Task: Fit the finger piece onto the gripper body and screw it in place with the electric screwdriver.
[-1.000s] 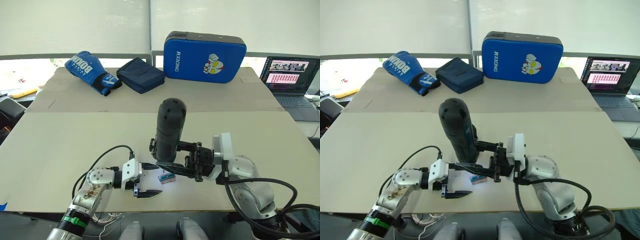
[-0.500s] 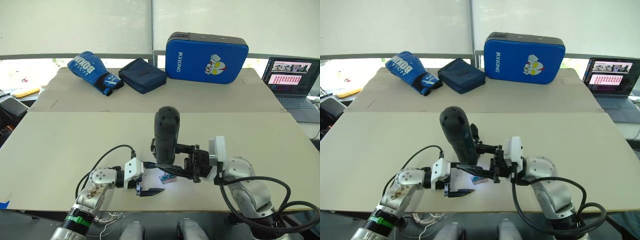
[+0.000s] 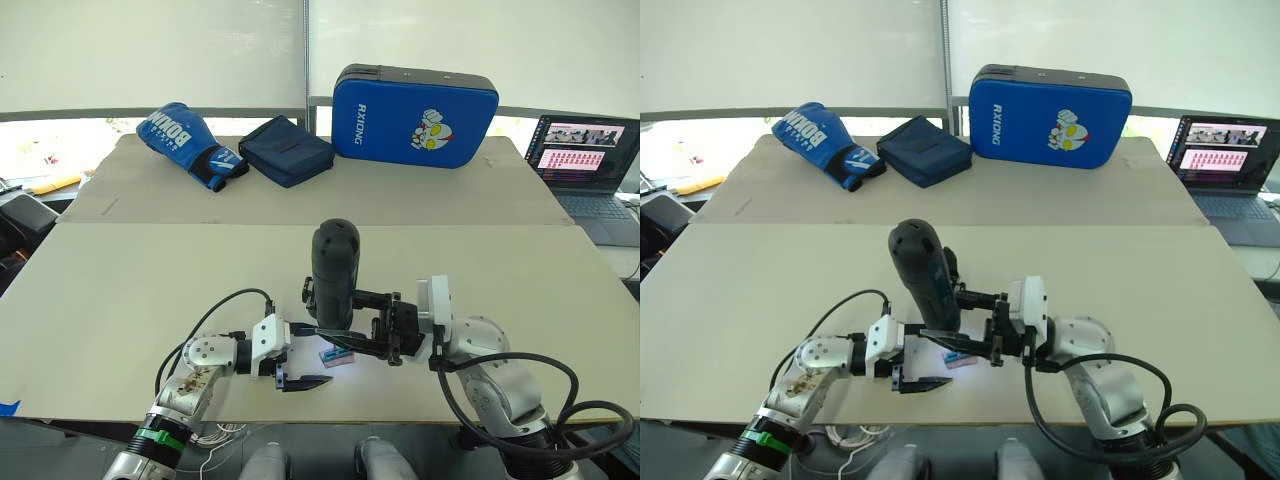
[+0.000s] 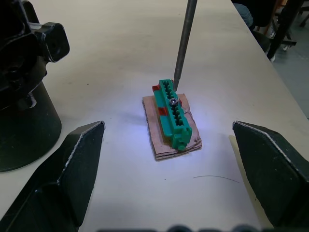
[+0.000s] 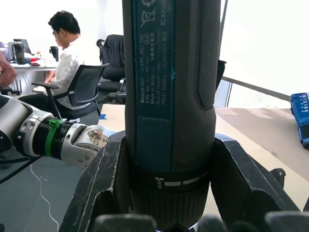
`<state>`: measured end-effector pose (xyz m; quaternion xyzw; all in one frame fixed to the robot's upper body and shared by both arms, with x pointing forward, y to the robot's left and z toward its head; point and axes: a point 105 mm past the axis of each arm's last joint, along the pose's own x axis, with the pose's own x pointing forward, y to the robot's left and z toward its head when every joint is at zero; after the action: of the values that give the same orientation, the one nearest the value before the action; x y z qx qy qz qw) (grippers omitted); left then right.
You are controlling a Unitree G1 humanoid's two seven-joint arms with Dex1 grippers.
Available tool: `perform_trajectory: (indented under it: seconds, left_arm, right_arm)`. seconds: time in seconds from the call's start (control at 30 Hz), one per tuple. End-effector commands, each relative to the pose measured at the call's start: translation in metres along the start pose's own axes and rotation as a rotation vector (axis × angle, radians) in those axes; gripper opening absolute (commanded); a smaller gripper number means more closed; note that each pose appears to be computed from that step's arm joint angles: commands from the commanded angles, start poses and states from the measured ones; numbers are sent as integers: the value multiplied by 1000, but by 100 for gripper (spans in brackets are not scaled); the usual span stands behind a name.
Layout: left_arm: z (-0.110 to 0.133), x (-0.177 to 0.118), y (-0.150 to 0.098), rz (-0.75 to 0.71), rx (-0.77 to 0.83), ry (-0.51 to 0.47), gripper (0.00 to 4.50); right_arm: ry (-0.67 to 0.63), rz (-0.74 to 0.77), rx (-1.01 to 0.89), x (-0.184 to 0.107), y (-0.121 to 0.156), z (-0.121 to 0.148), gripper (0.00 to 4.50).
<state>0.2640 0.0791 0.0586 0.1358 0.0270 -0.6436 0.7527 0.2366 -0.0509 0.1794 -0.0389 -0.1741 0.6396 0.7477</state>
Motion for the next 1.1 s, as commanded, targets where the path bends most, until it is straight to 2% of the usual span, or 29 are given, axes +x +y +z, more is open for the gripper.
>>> perform_trajectory:
  seconds: [0.03, 1.1]
  left_arm:
    - [-9, 9, -11, -36, -41, 19, 447]
    - [-11, 10, -14, -34, -63, 23, 447]
  right_arm:
    - [-39, -15, -64, -3, -3, 14, 191]
    - [-35, -18, -45, 0, -5, 10, 191]
